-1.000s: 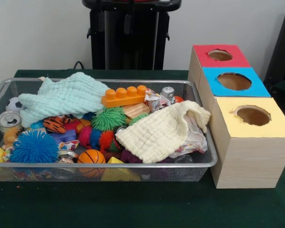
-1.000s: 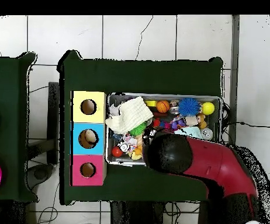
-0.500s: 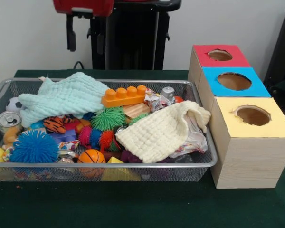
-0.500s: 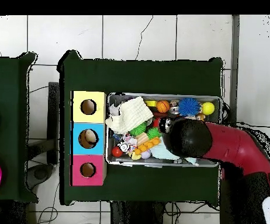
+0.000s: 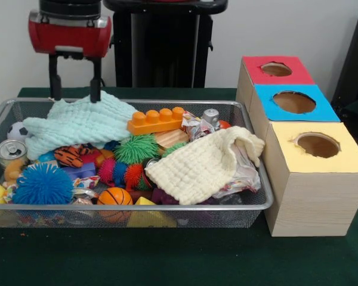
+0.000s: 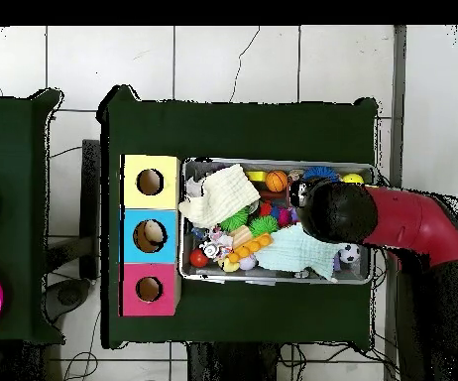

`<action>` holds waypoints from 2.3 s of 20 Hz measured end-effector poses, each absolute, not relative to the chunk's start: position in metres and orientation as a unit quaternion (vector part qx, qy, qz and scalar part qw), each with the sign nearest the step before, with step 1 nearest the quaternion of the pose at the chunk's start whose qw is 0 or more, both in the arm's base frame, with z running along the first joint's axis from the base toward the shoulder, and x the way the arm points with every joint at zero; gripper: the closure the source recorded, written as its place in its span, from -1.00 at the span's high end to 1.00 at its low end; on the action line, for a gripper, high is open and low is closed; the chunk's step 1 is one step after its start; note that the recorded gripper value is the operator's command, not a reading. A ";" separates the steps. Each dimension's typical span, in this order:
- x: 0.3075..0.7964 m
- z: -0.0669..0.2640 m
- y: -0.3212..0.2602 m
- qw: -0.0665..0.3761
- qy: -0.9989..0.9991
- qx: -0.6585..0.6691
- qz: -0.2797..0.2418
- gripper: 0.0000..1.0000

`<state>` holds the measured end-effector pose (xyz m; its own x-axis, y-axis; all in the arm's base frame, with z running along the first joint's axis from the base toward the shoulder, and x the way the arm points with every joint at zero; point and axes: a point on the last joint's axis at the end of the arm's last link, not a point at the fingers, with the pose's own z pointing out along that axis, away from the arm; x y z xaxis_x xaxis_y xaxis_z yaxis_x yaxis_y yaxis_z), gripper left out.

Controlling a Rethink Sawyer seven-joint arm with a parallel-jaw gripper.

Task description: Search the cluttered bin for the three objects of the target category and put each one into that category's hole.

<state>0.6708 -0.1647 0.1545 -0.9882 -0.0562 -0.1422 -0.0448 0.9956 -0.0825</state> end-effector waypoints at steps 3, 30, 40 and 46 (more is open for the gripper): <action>0.682 0.143 -0.182 0.081 0.995 -0.035 -0.045 1.00; 0.688 0.064 -0.271 0.119 0.986 -0.092 -0.067 1.00; 0.694 0.065 -0.249 0.127 0.984 -0.107 -0.058 1.00; 0.689 0.060 -0.249 0.133 0.984 -0.105 -0.051 1.00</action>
